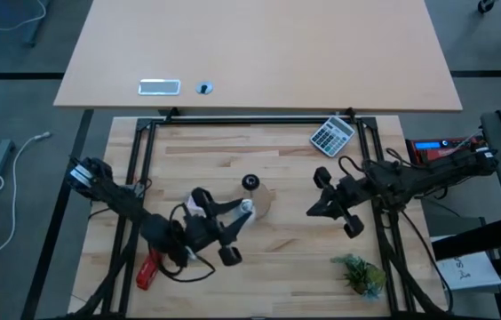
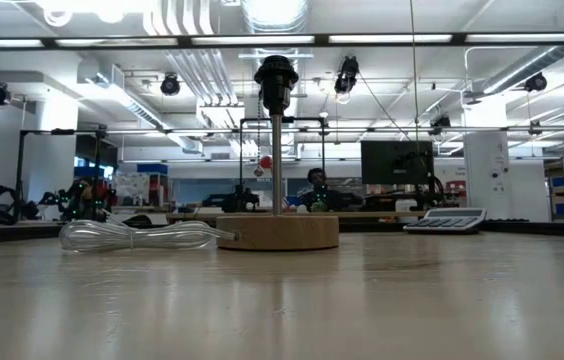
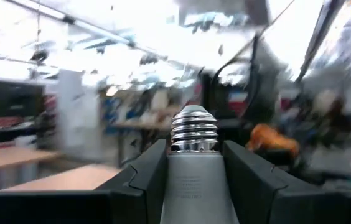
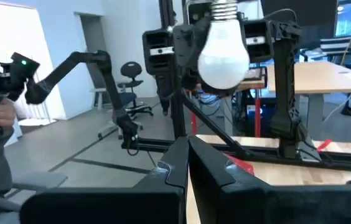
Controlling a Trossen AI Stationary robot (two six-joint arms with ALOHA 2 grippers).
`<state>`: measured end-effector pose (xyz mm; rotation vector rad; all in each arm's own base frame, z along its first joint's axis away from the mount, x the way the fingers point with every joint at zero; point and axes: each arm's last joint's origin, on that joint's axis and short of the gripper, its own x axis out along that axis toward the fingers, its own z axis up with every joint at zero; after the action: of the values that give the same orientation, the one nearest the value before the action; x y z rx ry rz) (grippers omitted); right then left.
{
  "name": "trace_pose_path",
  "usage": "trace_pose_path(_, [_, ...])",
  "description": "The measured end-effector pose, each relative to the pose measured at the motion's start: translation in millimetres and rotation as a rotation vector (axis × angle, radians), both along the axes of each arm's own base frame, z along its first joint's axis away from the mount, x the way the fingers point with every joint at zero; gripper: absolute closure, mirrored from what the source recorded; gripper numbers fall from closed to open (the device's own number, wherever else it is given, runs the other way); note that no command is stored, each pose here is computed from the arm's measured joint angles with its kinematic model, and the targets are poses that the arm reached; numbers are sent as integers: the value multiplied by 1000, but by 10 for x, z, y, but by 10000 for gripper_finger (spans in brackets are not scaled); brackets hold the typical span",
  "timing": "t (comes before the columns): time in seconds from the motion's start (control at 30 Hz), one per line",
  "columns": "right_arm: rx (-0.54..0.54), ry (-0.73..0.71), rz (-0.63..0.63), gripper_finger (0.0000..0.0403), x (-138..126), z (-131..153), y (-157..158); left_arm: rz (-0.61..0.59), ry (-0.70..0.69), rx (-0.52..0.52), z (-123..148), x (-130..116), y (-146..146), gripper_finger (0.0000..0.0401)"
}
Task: Screw lightbulb
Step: Insert the lightbulb into the brown lamp
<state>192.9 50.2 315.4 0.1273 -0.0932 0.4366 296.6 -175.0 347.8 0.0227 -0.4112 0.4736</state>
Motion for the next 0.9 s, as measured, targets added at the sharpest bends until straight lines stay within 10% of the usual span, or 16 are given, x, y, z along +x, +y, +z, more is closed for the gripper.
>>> trace_pose_path(0.27, [-5,27,-120,394,21,-29,-23,-230,-91,175,-451,-113,126,268])
trace_pose_path(0.6, [34,73,-202,395,85,-82,-34,-220,-84,-239,-641,-243,306,265])
trace_pose_path(0.9, [-33,248,-148,395,237,-344,19,-445,394,-203,-861,-154,131,267])
